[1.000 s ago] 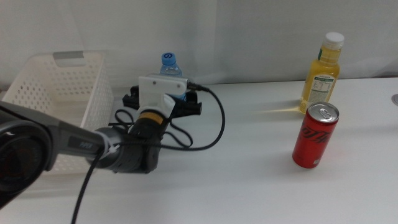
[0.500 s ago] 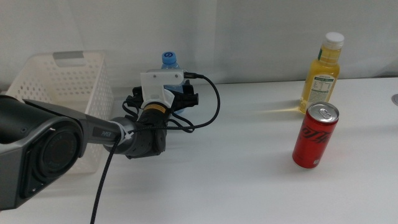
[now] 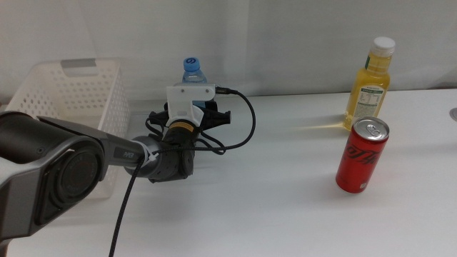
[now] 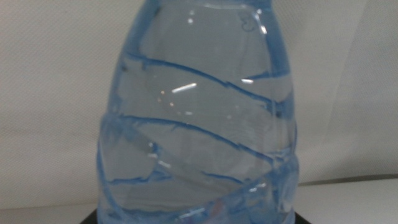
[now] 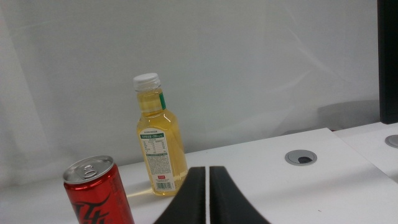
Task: Use arms to grab the bottles and put them into the dustbin to the left of the table.
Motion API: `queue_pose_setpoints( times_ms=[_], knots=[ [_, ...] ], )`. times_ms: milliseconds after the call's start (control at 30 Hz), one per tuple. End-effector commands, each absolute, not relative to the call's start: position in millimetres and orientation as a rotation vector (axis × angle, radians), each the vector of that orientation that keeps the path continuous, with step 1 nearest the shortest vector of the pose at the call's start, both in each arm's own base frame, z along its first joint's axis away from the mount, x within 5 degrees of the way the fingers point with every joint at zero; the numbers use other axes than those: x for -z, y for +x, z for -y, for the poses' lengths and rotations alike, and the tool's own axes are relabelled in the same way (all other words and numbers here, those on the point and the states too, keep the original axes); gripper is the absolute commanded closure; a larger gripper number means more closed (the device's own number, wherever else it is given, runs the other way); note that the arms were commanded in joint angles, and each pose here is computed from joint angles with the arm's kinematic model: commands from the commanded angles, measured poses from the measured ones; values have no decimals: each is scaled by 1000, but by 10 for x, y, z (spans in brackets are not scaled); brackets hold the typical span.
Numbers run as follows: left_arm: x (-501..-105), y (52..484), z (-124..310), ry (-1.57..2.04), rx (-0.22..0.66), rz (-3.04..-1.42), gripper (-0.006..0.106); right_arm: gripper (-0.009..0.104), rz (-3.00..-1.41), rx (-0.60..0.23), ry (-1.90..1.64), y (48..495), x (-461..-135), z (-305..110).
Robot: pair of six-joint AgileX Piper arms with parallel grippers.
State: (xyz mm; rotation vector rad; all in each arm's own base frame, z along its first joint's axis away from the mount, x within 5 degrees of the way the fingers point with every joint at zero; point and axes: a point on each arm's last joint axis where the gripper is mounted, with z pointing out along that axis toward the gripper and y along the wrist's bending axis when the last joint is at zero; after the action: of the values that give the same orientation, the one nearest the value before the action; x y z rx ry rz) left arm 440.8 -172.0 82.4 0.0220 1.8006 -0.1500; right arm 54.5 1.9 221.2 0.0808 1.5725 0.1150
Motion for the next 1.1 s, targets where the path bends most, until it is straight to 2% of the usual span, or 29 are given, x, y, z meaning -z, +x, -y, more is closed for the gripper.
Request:
queue_pose_setpoints(
  times_ms=[0, 167, 500, 700, 800, 933, 967, 1067],
  knots=[
    [-851, 4446, 1723, 22, 144, -1793, 103, 98, -1576, -114, 86, 545, -2195, -17],
    [-908, 4474, 1753, 87, 116, -1815, 103, 98, -1576, -114, 86, 545, -2195, -17],
    [-1729, 4451, 1744, 147, 77, -1689, 103, 98, -1576, -114, 86, 545, -2195, -17],
    [-2282, 4337, 1703, 170, 72, -1676, 103, 98, -1576, -114, 86, 545, -2195, -17],
    [-2632, 4229, 1599, 119, 30, -1680, 103, 98, -1576, -114, 86, 545, -2195, -17],
    [-3072, 4019, 1434, 116, -79, -1714, 103, 98, -1576, -114, 86, 545, -2195, -17],
    [-3216, 3943, 1346, 126, -129, -1725, 103, 98, -1576, -114, 86, 545, -2195, -17],
    [-3464, 3828, 1115, 130, -109, -1759, 103, 98, -1576, -114, 86, 545, -2195, -17]
  ],
)
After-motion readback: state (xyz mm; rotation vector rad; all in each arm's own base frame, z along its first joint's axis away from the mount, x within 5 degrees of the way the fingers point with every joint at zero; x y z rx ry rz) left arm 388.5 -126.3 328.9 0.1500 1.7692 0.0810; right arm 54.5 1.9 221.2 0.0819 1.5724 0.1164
